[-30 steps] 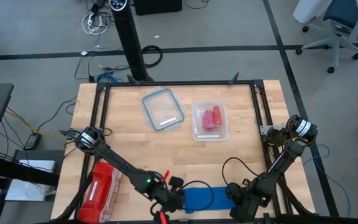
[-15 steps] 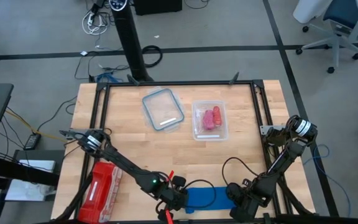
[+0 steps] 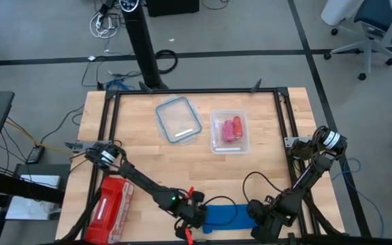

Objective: Roll bandage
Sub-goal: Roll the blue bandage

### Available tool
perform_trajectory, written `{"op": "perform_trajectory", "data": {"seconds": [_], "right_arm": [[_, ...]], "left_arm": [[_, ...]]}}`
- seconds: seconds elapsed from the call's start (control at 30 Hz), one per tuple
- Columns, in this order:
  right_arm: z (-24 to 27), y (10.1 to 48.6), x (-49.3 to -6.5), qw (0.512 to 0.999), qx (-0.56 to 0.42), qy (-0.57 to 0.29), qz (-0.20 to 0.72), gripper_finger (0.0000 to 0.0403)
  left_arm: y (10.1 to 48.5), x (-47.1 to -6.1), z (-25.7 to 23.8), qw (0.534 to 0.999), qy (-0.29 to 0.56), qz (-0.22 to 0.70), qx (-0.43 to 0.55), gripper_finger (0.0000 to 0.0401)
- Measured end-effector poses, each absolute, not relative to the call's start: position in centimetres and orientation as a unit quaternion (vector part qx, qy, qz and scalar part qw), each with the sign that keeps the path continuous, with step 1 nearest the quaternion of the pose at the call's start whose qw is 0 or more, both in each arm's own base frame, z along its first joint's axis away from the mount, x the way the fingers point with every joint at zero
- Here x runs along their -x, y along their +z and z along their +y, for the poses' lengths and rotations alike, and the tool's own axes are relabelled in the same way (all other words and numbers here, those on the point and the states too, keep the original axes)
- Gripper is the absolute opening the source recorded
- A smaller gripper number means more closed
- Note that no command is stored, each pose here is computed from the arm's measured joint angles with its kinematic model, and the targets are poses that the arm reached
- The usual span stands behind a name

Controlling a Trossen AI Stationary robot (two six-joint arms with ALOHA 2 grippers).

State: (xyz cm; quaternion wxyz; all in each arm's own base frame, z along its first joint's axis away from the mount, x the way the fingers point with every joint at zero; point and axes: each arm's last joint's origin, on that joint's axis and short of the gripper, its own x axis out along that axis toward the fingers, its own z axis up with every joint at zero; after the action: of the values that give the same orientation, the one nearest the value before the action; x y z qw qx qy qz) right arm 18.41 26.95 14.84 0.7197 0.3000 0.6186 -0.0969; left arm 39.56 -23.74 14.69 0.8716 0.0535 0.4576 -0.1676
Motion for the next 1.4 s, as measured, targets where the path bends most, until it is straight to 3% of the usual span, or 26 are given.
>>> {"op": "perform_trajectory", "data": {"seconds": [0.23,0.7,1.1,1.4], "right_arm": [[27.0,14.9,-18.4,0.715,-0.304,-0.094,0.622,0.0002],[27.0,14.8,-18.4,0.716,-0.301,-0.095,0.623,0.0002],[27.0,14.8,-18.4,0.715,-0.303,-0.096,0.622,0.0002],[27.1,15.0,-18.3,0.7,-0.316,-0.093,0.633,0.0002]], "left_arm": [[17.1,-42.1,-23.3,0.936,-0.138,0.325,-0.004,0.0001],[24.0,-43.5,-23.5,0.935,-0.167,0.307,-0.064,0.0001],[20.9,-43.3,-24.1,0.892,-0.233,0.383,-0.054,0.0001],[19.1,-43.9,-23.8,0.887,-0.196,0.417,0.023,0.0001]]}}
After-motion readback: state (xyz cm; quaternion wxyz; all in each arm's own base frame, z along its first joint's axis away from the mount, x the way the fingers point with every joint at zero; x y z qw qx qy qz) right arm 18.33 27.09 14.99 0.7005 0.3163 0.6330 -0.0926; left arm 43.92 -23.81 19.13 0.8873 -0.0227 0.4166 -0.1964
